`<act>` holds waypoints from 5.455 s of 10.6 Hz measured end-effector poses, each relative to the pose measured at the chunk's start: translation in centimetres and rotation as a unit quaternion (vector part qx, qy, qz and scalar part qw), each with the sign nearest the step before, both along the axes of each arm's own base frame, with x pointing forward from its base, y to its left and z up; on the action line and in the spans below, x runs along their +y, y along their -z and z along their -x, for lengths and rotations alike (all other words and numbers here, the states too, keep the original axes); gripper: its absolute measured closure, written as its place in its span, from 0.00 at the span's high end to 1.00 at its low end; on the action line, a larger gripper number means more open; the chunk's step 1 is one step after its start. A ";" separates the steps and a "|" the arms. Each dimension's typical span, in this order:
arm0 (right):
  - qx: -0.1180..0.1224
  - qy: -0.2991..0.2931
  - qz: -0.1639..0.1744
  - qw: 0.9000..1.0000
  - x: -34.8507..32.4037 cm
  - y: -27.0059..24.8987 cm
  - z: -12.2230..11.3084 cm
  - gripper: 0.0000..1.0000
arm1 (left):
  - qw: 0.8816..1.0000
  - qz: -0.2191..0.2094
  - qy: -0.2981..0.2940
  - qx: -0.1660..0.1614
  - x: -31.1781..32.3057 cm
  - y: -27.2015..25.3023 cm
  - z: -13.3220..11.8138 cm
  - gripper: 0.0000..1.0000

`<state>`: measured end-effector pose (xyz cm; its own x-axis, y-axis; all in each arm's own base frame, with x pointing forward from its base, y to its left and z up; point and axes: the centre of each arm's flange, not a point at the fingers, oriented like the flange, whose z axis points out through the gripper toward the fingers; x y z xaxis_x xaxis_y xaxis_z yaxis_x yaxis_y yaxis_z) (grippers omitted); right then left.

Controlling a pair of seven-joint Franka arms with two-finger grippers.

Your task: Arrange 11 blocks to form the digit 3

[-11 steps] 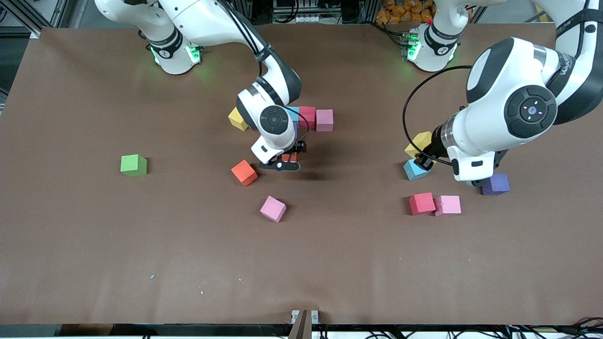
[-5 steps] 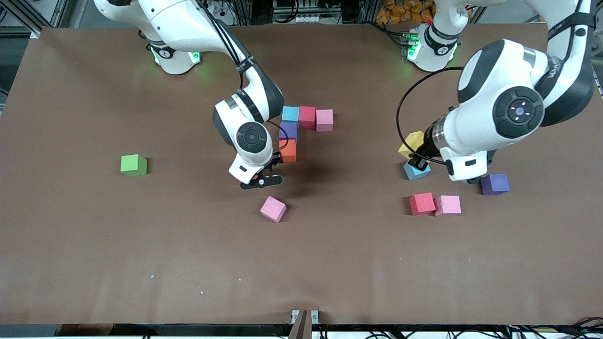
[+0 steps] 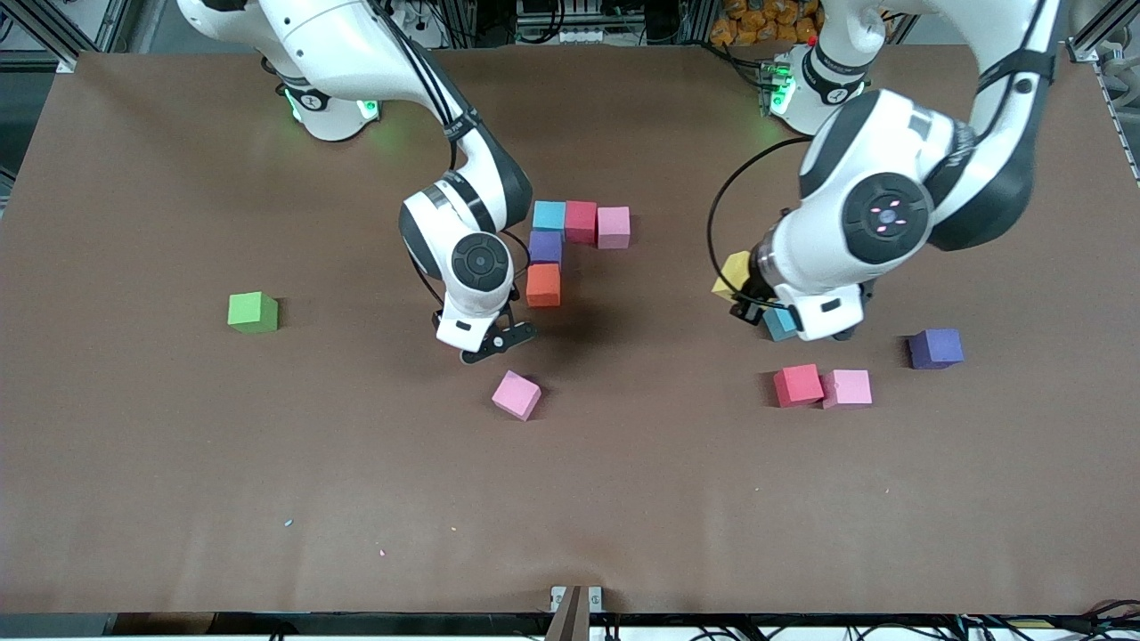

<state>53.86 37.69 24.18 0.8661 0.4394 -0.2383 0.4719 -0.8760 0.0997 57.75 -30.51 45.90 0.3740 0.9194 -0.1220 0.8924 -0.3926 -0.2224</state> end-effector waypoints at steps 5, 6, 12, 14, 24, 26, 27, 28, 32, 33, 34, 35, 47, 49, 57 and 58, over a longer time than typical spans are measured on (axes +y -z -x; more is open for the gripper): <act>0.004 -0.047 -0.017 0.999 -3.8 2.8 -0.5 1.00 | 0.996 -0.021 -0.082 -0.005 -6.5 5.3 2.4 0.55; 0.003 -0.050 -0.020 0.999 -4.3 3.0 -0.6 1.00 | 0.995 -0.025 -0.100 -0.005 -7.6 6.4 2.7 0.55; -0.001 -0.036 -0.048 0.998 -4.1 4.4 0.3 0.73 | 0.985 -0.058 -0.160 -0.014 -14.7 13.9 6.0 0.55; -0.002 -0.034 -0.051 0.998 -4.0 4.2 0.2 0.60 | 0.983 -0.068 -0.167 -0.028 -16.7 16.5 7.1 0.55; -0.011 -0.018 -0.056 0.998 -5.8 3.0 -1.2 0.56 | 0.960 -0.087 -0.246 -0.098 -20.8 21.7 11.0 0.55; -0.013 -0.018 -0.057 0.998 -5.8 2.8 -1.3 0.56 | 0.962 -0.088 -0.236 -0.105 -21.6 22.9 13.0 0.55; -0.013 -0.018 -0.058 0.998 -6.0 2.7 -1.5 0.56 | 0.963 -0.079 -0.233 -0.109 -21.9 23.1 13.5 0.55; -0.014 -0.020 -0.059 0.998 -6.5 2.7 -1.9 0.56 | 0.964 -0.074 -0.231 -0.111 -21.9 23.3 13.8 0.55; -0.013 -0.021 -0.061 0.998 -7.5 2.6 -2.5 0.56 | 0.966 -0.076 -0.213 -0.124 -21.8 24.2 14.6 0.55; -0.014 -0.021 -0.061 0.998 -7.4 2.5 -2.6 0.56 | 0.967 -0.074 -0.209 -0.126 -22.1 24.3 14.9 0.55; -0.014 -0.021 -0.062 0.998 -7.4 2.4 -2.6 0.56 | 0.968 -0.073 -0.206 -0.127 -22.4 24.3 15.3 0.55; -0.014 -0.021 -0.062 0.998 -7.4 2.4 -2.6 0.56 | 0.968 -0.073 -0.204 -0.127 -22.6 24.3 15.5 0.55; -0.014 -0.022 -0.062 0.998 -7.2 2.0 -2.8 0.56 | 0.963 -0.072 -0.226 -0.124 -23.0 25.7 16.3 0.55; -0.008 -0.022 -0.060 0.998 -7.1 1.7 -2.9 0.56 | 0.965 -0.070 -0.222 -0.125 -23.4 26.1 16.6 0.55; -0.008 -0.022 -0.060 0.998 -7.1 1.6 -2.9 0.56 | 0.966 -0.070 -0.210 -0.134 -23.9 26.2 17.0 0.63; -0.008 -0.022 -0.060 0.998 -7.1 1.6 -2.9 0.56 | 0.966 -0.068 -0.211 -0.135 -23.9 26.0 16.9 0.74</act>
<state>56.76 30.58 22.54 0.8485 0.5018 -0.1681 0.5096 -0.8604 0.0034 40.86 -54.43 19.87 -0.0353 0.9975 0.0608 0.9993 0.0343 0.0163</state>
